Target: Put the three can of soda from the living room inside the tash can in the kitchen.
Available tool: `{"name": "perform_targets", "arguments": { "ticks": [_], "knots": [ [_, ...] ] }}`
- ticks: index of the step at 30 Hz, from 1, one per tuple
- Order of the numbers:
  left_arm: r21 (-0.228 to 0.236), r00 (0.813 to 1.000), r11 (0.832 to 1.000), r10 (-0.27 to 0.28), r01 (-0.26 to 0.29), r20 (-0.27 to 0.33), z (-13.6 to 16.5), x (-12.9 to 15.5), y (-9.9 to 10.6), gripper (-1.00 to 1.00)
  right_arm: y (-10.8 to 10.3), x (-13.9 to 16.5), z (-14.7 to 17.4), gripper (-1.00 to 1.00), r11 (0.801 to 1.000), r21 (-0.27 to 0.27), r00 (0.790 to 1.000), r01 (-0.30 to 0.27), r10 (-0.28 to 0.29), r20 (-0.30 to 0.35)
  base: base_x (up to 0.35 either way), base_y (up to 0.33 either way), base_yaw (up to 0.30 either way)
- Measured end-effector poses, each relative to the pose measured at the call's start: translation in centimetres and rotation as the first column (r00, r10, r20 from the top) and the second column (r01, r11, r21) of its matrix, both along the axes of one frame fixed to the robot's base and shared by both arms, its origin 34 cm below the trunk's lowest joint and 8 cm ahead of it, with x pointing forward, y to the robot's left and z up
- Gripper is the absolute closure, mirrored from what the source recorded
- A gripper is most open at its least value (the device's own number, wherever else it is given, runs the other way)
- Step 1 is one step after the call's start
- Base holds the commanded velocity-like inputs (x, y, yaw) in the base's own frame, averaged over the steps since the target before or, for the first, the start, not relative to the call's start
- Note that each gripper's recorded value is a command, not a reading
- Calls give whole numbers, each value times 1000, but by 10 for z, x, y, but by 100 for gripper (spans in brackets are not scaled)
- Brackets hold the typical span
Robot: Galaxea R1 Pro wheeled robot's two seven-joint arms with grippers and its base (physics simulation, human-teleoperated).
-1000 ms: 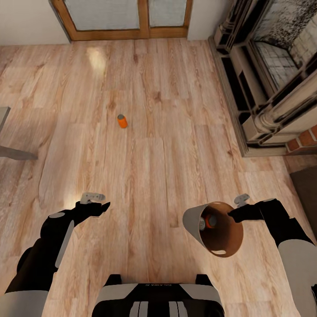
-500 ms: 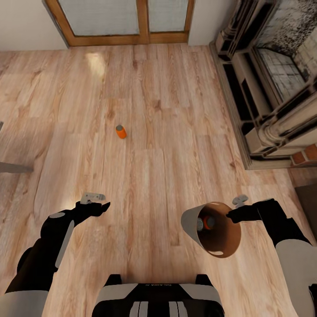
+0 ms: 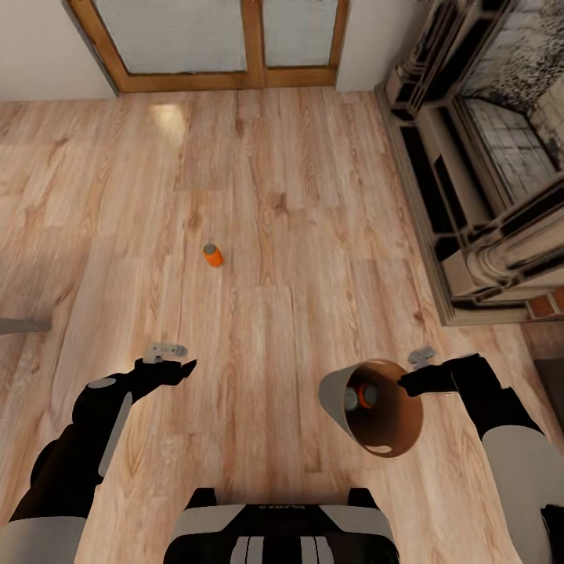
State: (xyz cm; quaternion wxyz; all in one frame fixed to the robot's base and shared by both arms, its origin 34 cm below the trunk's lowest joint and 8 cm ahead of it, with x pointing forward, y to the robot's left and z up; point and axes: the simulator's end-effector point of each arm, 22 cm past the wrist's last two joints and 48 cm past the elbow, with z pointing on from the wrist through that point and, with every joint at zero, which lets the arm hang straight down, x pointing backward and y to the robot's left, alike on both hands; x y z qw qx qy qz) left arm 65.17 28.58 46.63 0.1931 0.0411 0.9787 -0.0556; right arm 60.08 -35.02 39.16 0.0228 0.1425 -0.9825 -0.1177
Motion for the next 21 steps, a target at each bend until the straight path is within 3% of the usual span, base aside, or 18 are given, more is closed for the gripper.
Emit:
{"name": "perform_targets", "arguments": {
  "ticks": [21],
  "knots": [
    [2,1000,1000,-2,2,-6,-1,-1,0,-100,13,0,-2,100,1000,15,1000,0,0,-1,324,29,0]
  ]
}}
